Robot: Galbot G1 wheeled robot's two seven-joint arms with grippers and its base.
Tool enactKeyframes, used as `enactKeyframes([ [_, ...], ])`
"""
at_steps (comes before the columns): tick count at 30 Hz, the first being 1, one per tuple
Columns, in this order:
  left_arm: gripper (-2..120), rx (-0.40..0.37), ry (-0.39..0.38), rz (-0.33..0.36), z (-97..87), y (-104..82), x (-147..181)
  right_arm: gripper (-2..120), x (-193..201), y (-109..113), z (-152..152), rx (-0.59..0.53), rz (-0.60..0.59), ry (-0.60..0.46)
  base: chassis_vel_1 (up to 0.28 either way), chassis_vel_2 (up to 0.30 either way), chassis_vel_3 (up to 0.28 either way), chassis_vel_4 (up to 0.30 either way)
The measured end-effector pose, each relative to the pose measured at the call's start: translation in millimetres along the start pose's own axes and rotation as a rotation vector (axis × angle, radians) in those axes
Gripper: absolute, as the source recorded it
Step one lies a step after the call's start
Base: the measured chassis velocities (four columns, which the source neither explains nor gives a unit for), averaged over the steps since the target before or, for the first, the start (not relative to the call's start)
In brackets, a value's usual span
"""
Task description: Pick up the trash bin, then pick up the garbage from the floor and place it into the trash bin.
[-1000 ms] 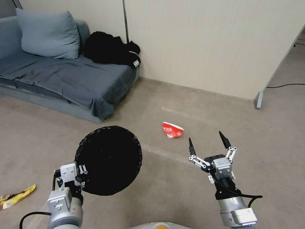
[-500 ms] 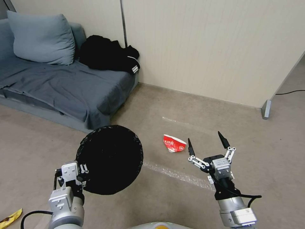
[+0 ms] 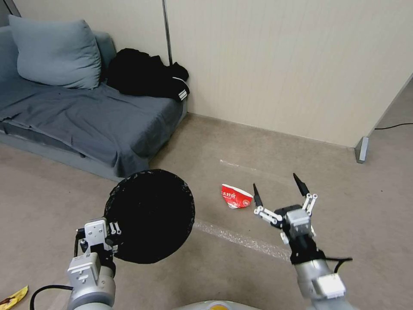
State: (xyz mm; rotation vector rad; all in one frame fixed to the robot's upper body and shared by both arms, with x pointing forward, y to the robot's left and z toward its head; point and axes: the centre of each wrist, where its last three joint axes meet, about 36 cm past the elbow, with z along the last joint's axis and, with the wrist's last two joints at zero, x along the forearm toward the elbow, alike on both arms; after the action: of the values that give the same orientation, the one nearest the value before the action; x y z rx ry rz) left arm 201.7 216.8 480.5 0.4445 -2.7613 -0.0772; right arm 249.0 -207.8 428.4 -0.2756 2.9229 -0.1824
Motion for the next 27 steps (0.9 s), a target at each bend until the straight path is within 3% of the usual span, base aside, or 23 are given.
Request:
enactKeyframes([
  [6, 1, -0.008, 0.01, 0.001, 1.8, -2.0, 2, 100, -26, -23, 18, -0.025, -0.113, 0.055, 0.0, 0.0, 0.0, 0.0],
  [11, 1, -0.013, 0.016, -0.008, 2.6, -1.4, 3, 100, -65, -48, 60, 0.019, -0.252, 0.087, 0.0, 0.0, 0.0, 0.0],
  [17, 1, -0.011, 0.018, -0.026, 2.4, 0.6, 3, 100, -94, -58, 101, 0.05, -0.387, 0.115, 0.0, 0.0, 0.0, 0.0],
  [20, 1, -0.016, 0.018, -0.037, 2.3, 0.1, 5, 100, -117, -68, 130, 0.059, -0.54, 0.155, 0.0, 0.0, 0.0, 0.0],
  [27, 1, -0.023, 0.018, -0.045, 1.7, 0.0, 7, 100, -149, -91, 169, 0.112, -0.728, 0.214, 0.0, 0.0, 0.0, 0.0],
])
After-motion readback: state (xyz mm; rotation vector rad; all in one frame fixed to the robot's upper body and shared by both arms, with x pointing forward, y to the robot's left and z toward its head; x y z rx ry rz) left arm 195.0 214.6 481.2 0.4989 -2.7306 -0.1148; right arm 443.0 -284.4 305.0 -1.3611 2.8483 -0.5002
